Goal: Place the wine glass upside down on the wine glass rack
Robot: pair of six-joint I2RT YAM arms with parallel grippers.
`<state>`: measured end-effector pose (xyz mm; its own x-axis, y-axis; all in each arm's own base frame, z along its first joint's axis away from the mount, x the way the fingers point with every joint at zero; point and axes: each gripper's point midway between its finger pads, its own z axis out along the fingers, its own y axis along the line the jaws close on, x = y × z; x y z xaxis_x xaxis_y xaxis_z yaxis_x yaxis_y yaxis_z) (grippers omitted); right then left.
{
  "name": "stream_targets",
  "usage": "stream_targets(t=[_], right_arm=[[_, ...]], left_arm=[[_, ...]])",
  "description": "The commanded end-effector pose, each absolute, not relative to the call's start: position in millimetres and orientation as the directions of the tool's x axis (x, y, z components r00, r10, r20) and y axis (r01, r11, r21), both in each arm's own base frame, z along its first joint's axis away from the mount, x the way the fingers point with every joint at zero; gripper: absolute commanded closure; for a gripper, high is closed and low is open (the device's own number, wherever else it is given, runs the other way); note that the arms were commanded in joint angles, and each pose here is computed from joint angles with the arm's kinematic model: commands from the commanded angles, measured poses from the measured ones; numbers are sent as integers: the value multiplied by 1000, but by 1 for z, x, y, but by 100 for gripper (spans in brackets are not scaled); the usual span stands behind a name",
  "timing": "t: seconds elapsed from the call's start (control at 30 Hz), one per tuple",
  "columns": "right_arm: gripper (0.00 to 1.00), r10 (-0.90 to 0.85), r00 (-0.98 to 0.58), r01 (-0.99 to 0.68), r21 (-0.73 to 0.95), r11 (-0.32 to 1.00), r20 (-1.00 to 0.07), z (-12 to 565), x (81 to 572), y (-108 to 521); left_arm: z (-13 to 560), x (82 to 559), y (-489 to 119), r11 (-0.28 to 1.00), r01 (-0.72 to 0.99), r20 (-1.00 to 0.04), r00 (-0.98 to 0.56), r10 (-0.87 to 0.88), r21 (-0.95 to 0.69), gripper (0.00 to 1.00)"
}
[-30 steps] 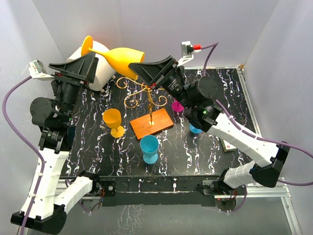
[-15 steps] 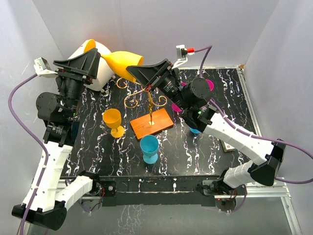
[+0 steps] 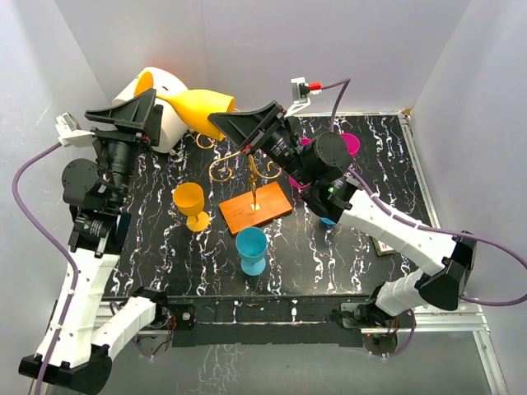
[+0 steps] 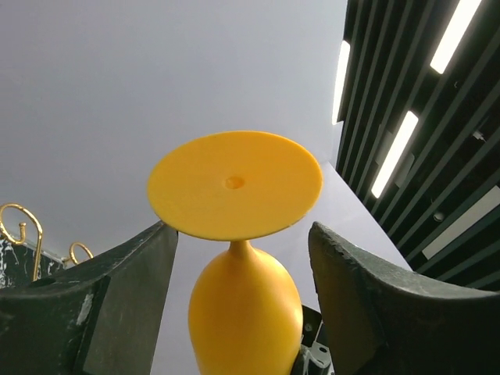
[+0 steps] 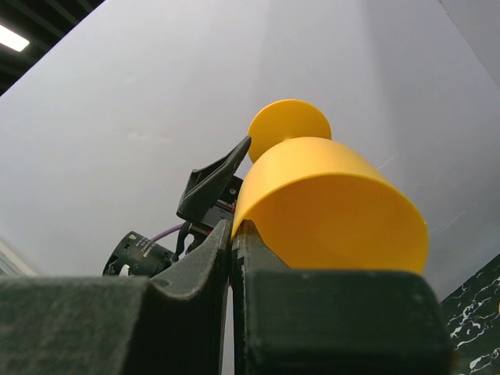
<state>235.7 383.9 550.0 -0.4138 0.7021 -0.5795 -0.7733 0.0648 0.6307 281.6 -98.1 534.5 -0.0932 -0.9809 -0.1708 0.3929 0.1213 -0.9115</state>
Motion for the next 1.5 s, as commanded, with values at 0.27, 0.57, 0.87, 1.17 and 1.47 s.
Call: stream_targets(t=[0.27, 0.57, 0.87, 1.17, 1.47], right_arm=[[100, 703, -451, -776, 631, -5, -550, 560, 217, 396], [100, 683, -482, -752, 659, -1, -549, 546, 213, 401], [46, 700, -436, -704, 699, 127, -566, 532, 228, 387], [27, 599, -297, -565, 643, 518, -743, 482, 256, 344], [28, 444, -418, -685, 596, 419, -793, 497, 224, 374]], left_arm=[[536, 288, -96, 104, 398, -146, -78, -986, -911, 51], [538, 280, -87, 153, 407, -178, -25, -984, -900, 89], [535, 279, -81, 241, 384, -250, 27, -968, -891, 100], [506, 269, -74, 520, 281, -520, 82, -850, -806, 100], [493, 247, -67, 845, 259, -847, 140, -513, -469, 100]])
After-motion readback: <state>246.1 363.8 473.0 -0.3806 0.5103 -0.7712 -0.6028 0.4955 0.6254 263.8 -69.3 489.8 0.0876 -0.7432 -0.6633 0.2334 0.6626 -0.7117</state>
